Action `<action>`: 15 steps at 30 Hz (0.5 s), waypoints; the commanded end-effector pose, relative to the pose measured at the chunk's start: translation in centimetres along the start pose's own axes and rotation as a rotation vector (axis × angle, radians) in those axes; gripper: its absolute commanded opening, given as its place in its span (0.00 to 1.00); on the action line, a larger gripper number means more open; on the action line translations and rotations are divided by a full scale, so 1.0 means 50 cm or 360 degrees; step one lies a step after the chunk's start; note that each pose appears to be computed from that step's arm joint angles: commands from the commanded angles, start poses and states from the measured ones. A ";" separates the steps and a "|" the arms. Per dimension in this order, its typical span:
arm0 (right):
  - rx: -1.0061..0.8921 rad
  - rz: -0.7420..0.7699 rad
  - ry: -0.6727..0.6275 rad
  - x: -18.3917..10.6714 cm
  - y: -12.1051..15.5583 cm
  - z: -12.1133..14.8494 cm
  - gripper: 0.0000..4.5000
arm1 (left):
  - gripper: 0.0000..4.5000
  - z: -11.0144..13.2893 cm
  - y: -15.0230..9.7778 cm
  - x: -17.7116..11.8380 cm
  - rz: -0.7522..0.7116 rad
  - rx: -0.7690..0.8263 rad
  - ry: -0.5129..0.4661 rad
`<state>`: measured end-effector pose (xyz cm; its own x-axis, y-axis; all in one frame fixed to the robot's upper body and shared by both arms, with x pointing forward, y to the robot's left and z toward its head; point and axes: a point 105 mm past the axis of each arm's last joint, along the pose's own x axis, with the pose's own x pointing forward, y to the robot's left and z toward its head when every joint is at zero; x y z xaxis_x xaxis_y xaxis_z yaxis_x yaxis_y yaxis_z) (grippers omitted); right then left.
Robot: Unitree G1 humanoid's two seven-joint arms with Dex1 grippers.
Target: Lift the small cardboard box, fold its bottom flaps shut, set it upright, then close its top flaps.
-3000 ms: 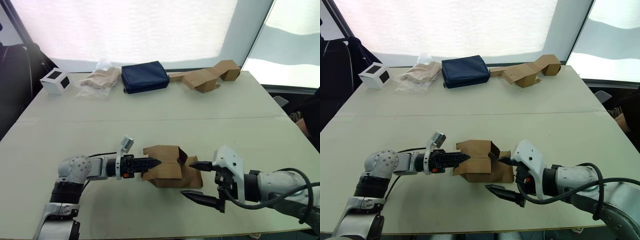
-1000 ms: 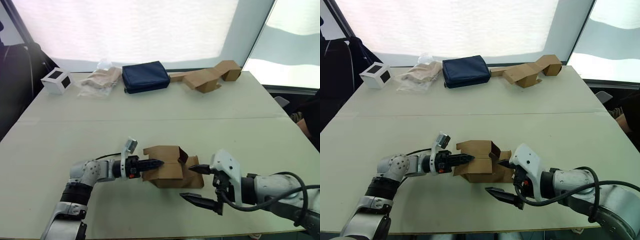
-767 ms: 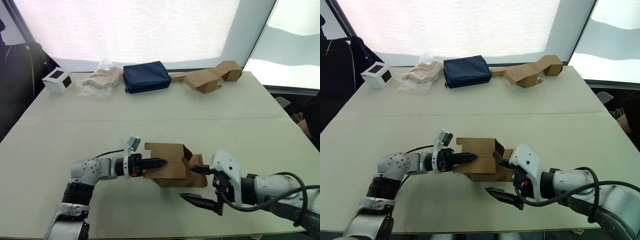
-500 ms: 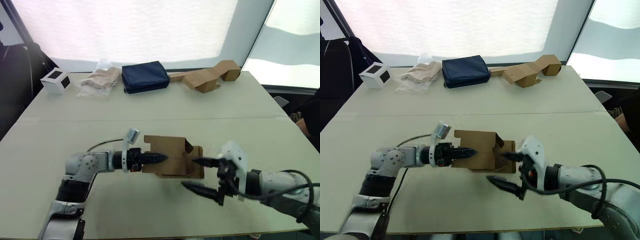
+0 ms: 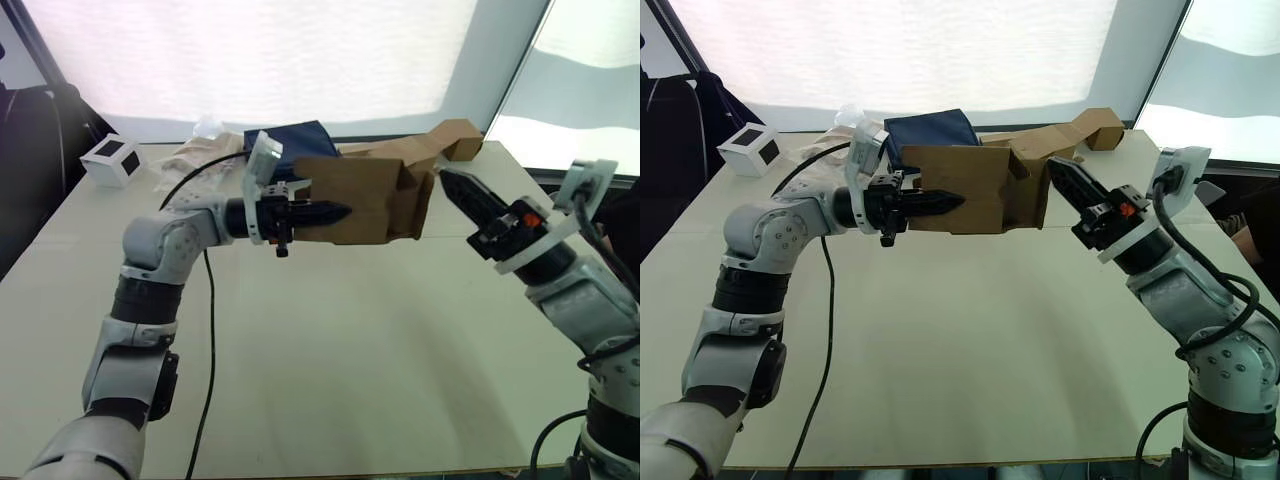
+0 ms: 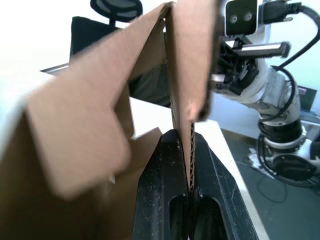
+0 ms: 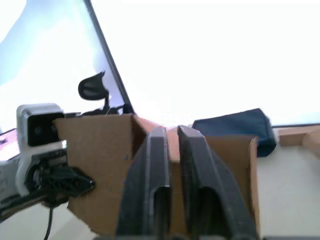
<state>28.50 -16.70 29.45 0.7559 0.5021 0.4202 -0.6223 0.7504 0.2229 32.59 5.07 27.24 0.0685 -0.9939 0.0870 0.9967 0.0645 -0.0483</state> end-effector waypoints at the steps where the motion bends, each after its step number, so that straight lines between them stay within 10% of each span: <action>1: -0.0098 -0.0068 -0.0106 0.010 -0.008 0.035 0.02 | 0.00 0.037 -0.012 0.012 -0.0052 0.0156 -0.0049; 15: -0.0194 0.0092 0.0120 0.040 0.033 -0.010 0.02 | 0.00 0.041 -0.034 0.023 -0.0115 0.0191 -0.0075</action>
<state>29.91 -14.88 29.17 0.7721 0.5425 0.3311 -0.6067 0.7842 0.1298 31.89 4.20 28.36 0.0281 -0.9934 0.1114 0.9991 0.0314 0.0275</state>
